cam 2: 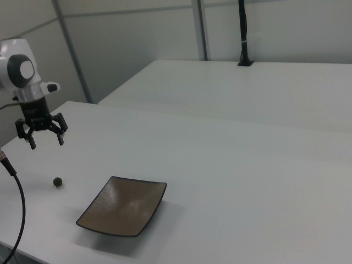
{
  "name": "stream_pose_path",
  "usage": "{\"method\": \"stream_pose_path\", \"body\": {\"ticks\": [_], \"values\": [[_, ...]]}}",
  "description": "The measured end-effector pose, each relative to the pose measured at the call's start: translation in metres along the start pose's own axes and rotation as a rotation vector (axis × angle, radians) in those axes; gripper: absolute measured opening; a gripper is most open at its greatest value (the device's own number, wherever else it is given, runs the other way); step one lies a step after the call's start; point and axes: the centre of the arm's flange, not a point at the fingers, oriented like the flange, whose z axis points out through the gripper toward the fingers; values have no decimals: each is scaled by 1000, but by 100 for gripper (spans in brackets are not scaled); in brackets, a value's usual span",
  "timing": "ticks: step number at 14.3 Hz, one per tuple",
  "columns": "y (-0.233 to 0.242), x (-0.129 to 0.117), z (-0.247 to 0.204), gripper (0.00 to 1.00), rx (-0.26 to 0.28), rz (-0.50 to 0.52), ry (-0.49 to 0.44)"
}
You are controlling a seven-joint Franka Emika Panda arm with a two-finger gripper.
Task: Strawberries on a ceramic plate
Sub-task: 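Lower the open gripper over the red strawberry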
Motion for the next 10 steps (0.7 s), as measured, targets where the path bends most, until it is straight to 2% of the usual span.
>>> {"method": "stream_pose_path", "body": {"ticks": [10], "values": [[-17,7,78,100,6,-31,24]]}}
